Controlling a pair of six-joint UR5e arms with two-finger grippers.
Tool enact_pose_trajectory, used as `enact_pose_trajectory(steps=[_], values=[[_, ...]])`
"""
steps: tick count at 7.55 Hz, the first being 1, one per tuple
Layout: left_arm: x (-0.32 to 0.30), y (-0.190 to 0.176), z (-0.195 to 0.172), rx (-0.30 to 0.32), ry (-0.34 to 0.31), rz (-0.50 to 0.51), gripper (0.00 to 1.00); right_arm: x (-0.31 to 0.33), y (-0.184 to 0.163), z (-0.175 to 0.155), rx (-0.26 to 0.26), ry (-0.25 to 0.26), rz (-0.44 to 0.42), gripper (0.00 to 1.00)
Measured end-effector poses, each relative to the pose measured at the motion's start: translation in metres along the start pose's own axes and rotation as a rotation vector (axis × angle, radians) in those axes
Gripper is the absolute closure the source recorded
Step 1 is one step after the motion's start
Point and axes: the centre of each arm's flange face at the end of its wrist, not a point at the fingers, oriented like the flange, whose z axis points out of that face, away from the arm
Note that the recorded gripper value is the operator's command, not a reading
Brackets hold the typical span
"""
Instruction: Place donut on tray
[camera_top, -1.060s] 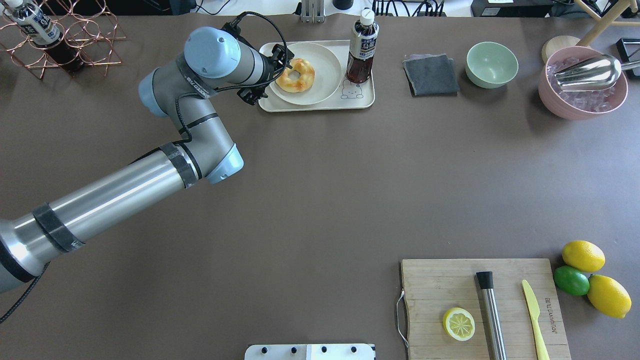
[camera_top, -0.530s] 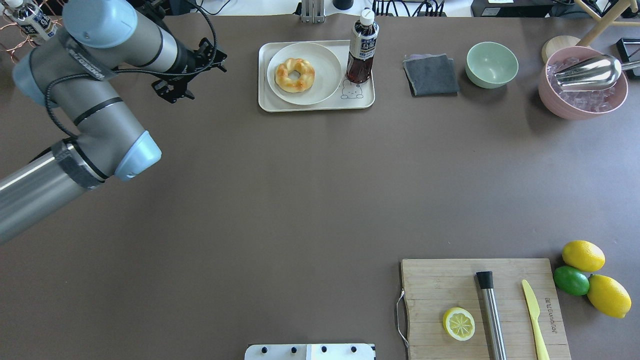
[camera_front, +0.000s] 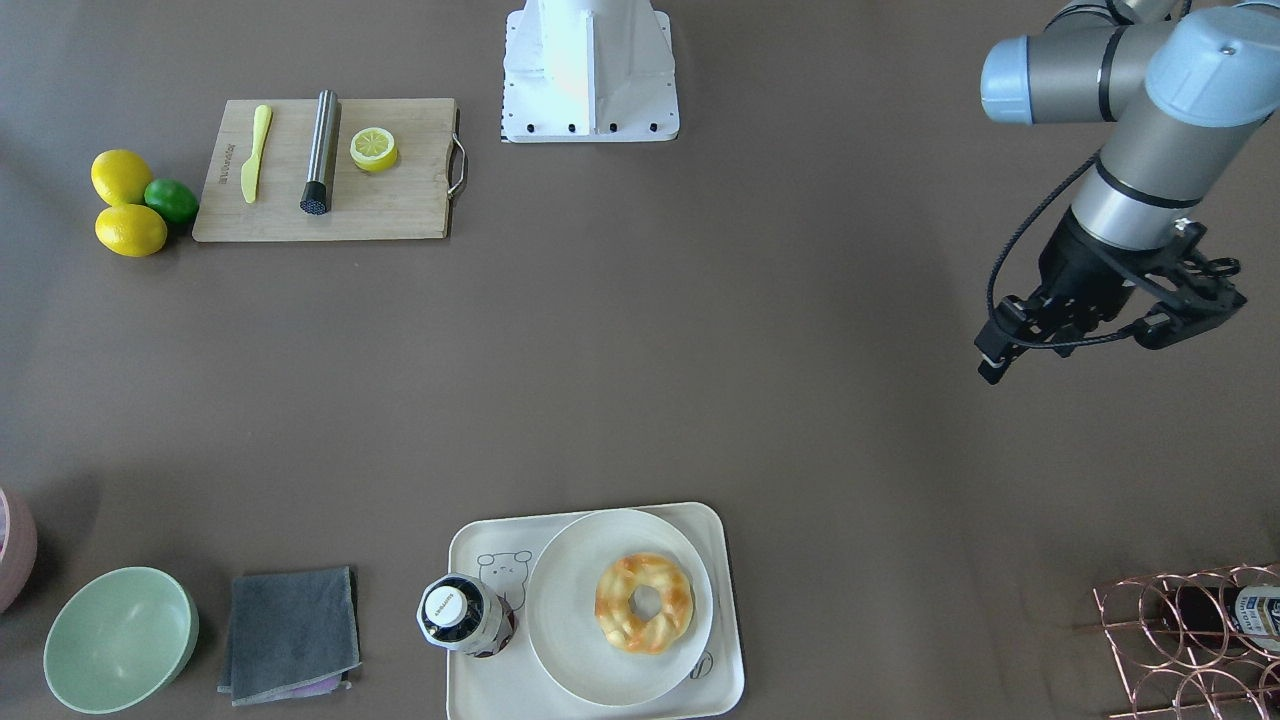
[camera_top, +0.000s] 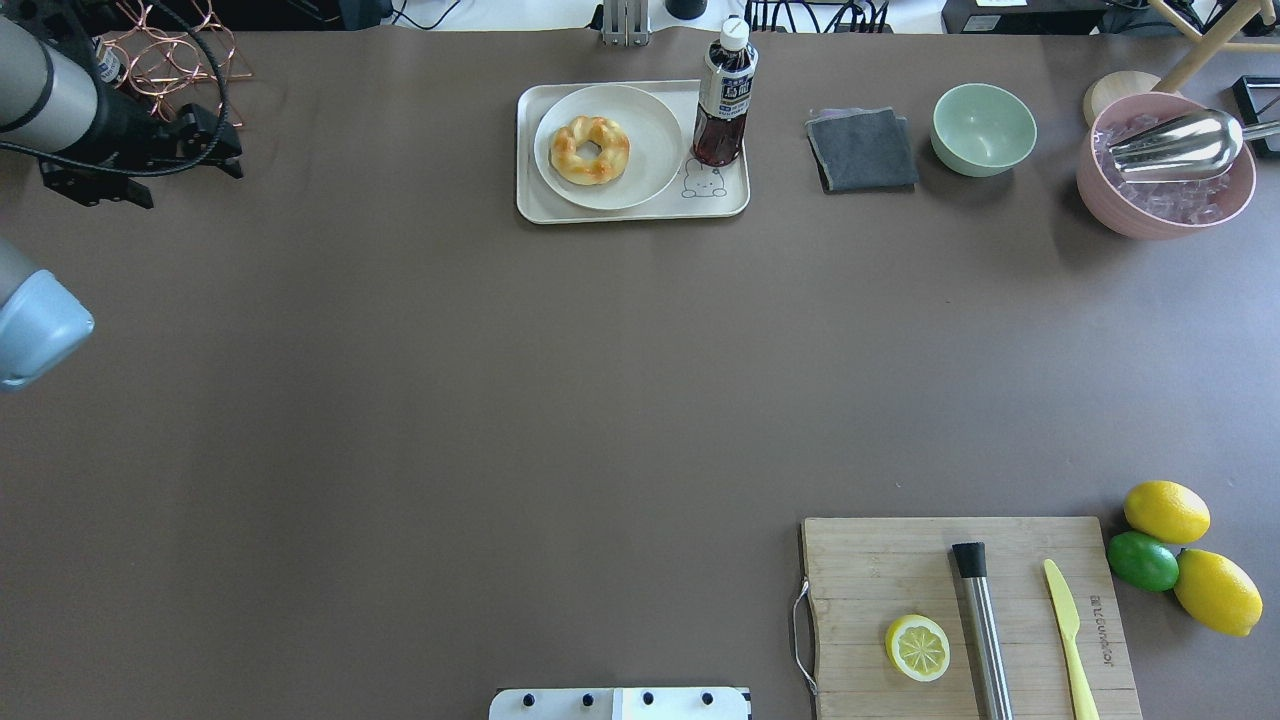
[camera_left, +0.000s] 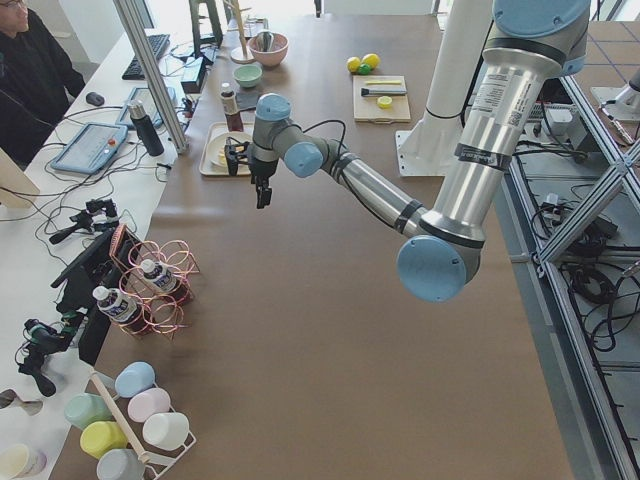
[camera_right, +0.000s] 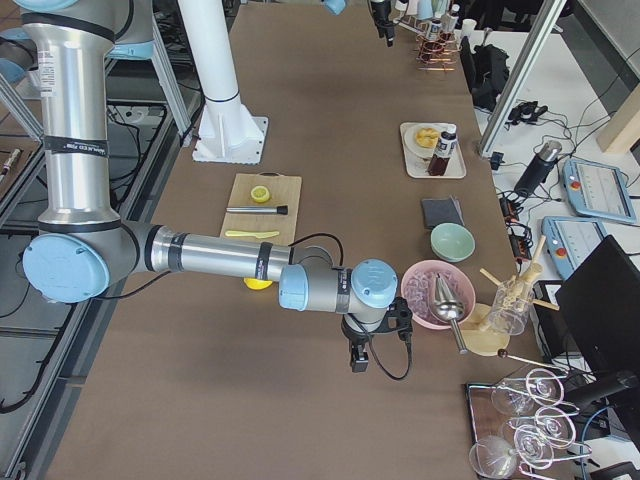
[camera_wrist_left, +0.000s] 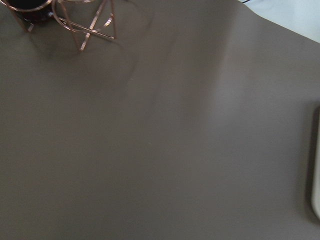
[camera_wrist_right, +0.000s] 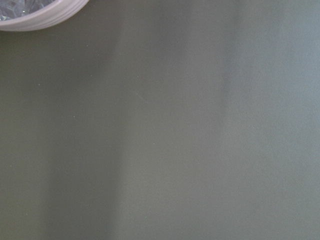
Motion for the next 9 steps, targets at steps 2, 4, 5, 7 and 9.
enact_pose_trajectory(steps=[2,4,5,7,9], values=[[-0.103,-0.025,-0.004,-0.032,-0.064,0.195,0.02,0.001,0.002,0.002,-0.001,0.003,0.001,0.00],[-0.204,-0.060,-0.010,-0.101,-0.071,0.309,0.02,-0.004,-0.009,-0.005,0.009,0.001,0.000,0.00],[-0.250,-0.073,-0.016,-0.118,-0.067,0.337,0.02,-0.011,-0.022,-0.014,0.016,-0.001,-0.004,0.00],[-0.323,-0.089,-0.043,-0.124,-0.049,0.372,0.02,-0.032,-0.057,-0.041,0.013,-0.003,0.002,0.00],[-0.360,-0.095,-0.066,-0.150,-0.049,0.396,0.02,-0.042,-0.071,-0.050,0.010,-0.004,0.003,0.00]])
